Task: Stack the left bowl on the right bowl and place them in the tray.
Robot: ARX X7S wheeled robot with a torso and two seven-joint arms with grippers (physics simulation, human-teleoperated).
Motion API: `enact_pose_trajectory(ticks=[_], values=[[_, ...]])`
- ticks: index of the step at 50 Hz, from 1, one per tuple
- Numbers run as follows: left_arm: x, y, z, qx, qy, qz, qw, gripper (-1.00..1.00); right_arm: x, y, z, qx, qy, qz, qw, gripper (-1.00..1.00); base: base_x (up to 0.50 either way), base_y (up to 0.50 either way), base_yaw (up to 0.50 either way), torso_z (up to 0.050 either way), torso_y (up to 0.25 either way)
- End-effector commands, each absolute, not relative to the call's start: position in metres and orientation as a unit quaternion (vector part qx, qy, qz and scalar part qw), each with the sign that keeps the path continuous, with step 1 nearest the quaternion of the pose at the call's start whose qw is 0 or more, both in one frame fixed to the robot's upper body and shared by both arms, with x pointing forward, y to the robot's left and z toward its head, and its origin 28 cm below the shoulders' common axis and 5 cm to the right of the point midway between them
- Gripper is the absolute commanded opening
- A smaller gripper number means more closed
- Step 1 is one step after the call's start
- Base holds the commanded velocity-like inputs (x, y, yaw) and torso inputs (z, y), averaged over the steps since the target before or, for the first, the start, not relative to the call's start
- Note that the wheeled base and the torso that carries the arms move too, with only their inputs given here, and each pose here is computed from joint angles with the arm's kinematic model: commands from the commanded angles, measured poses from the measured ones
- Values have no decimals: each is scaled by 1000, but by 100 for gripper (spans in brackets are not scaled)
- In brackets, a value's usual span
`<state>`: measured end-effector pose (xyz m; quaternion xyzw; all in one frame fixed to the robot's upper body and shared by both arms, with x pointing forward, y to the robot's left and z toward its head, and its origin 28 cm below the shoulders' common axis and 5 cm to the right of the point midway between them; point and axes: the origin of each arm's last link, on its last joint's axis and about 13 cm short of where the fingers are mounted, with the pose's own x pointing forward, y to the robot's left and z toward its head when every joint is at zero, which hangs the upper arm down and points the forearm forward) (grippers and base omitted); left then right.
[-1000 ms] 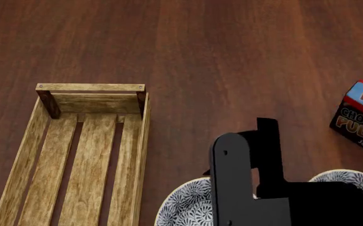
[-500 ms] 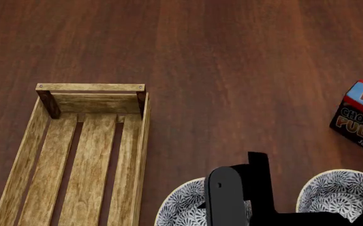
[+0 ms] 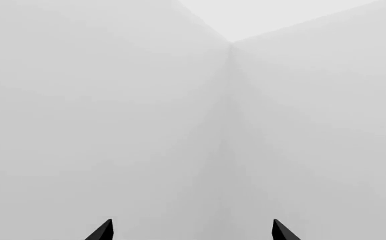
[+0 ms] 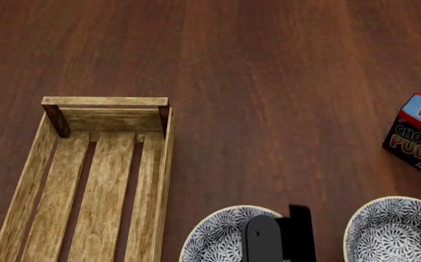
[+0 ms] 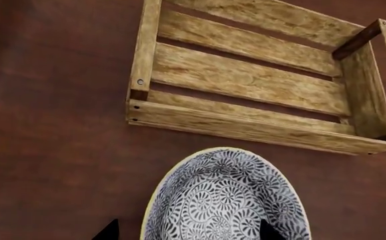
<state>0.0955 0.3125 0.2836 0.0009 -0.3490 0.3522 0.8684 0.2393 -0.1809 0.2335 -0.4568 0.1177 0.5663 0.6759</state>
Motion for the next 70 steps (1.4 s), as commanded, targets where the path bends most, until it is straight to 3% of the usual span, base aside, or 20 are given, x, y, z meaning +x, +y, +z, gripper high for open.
enact_pose_trajectory(ticks=[1, 31, 42, 70], values=[[96, 312, 283, 2, -348, 353, 869, 100, 242, -183, 219, -447, 135, 565, 681, 100, 0, 0, 0, 0, 0], [96, 312, 279, 0, -344, 354, 869, 100, 245, -175, 187, -446, 172, 571, 668, 100, 0, 0, 0, 0, 0], [95, 313, 279, -1, -346, 355, 869, 100, 251, -170, 180, -474, 184, 570, 645, 100, 0, 0, 0, 0, 0], [93, 314, 270, -9, -340, 360, 869, 100, 248, -199, 162, -524, 199, 556, 614, 100, 0, 0, 0, 0, 0]])
